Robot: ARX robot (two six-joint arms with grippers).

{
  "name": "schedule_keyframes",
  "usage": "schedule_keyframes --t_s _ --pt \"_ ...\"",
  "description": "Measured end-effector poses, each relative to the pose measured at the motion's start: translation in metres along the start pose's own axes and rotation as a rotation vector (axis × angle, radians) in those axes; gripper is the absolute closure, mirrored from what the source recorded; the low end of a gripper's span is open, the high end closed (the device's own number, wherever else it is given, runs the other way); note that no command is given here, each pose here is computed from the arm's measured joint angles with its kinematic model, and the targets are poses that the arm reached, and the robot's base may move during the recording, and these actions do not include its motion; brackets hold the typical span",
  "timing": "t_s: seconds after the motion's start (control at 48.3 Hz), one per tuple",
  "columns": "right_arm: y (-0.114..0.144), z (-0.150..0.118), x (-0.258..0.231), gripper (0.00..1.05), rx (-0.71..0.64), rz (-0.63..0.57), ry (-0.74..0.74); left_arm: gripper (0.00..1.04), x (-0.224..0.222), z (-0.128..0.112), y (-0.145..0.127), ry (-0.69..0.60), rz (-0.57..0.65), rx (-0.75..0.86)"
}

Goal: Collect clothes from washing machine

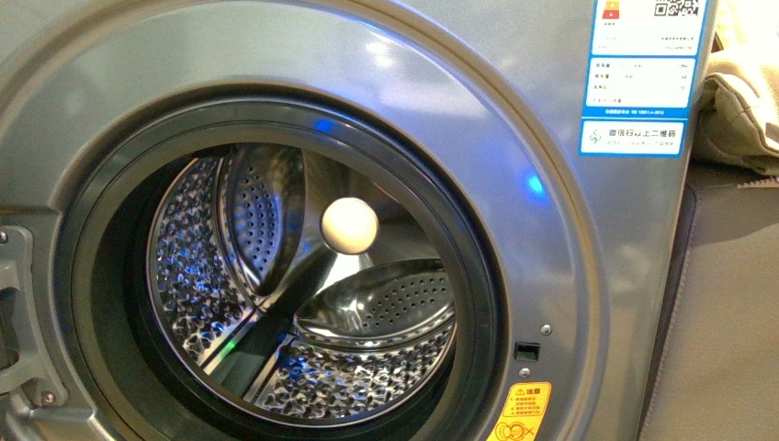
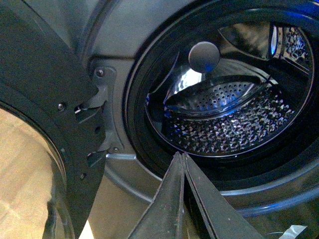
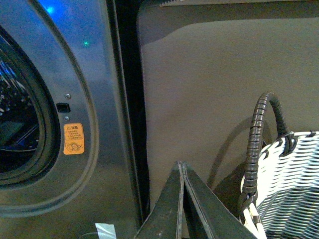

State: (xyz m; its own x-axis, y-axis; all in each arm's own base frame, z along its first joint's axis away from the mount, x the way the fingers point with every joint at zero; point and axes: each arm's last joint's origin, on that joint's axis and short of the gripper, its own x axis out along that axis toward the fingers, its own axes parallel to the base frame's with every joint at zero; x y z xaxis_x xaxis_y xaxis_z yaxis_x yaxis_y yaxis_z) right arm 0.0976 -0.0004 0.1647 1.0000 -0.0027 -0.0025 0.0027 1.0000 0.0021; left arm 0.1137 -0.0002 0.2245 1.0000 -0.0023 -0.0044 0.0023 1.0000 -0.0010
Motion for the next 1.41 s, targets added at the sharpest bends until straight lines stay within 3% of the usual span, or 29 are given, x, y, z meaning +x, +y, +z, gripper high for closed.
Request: schedule_keyframes --t_s 0.372,0.807,0.869,1.097,1.2,1.303,1.366,1.407 --pt "0.000 0.000 0.000 1.02 0.000 0.000 0.000 1.01 -0.013 -0.036 0.000 0.017 0.000 0.000" --pt "0.000 0.000 0.000 1.02 0.000 0.000 0.000 1.01 -0.016 -0.055 0.000 -0.006 0.000 0.000" --pt "0.000 0.000 0.000 0.91 -0.002 0.001 0.000 1.01 -0.016 -0.059 0.000 -0.002 0.000 0.000" --pt "0.000 0.000 0.000 0.38 -0.001 0.000 0.000 0.49 -0.016 -0.059 0.000 -0.006 0.000 -0.001" --pt "0.000 0.000 0.000 0.19 -0.001 0.000 0.000 0.29 -0.016 -0.059 0.000 -0.006 0.000 -0.001" --pt "0.000 0.000 0.000 0.06 0.000 0.000 0.000 0.13 -0.016 -0.059 0.000 -0.006 0.000 -0.001" --pt "0.000 0.000 0.000 0.08 0.000 0.000 0.000 0.05 -0.016 -0.059 0.000 -0.006 0.000 0.000" --pt "0.000 0.000 0.000 0.08 -0.001 0.000 0.000 0.06 -0.016 -0.059 0.000 -0.006 0.000 -0.001"
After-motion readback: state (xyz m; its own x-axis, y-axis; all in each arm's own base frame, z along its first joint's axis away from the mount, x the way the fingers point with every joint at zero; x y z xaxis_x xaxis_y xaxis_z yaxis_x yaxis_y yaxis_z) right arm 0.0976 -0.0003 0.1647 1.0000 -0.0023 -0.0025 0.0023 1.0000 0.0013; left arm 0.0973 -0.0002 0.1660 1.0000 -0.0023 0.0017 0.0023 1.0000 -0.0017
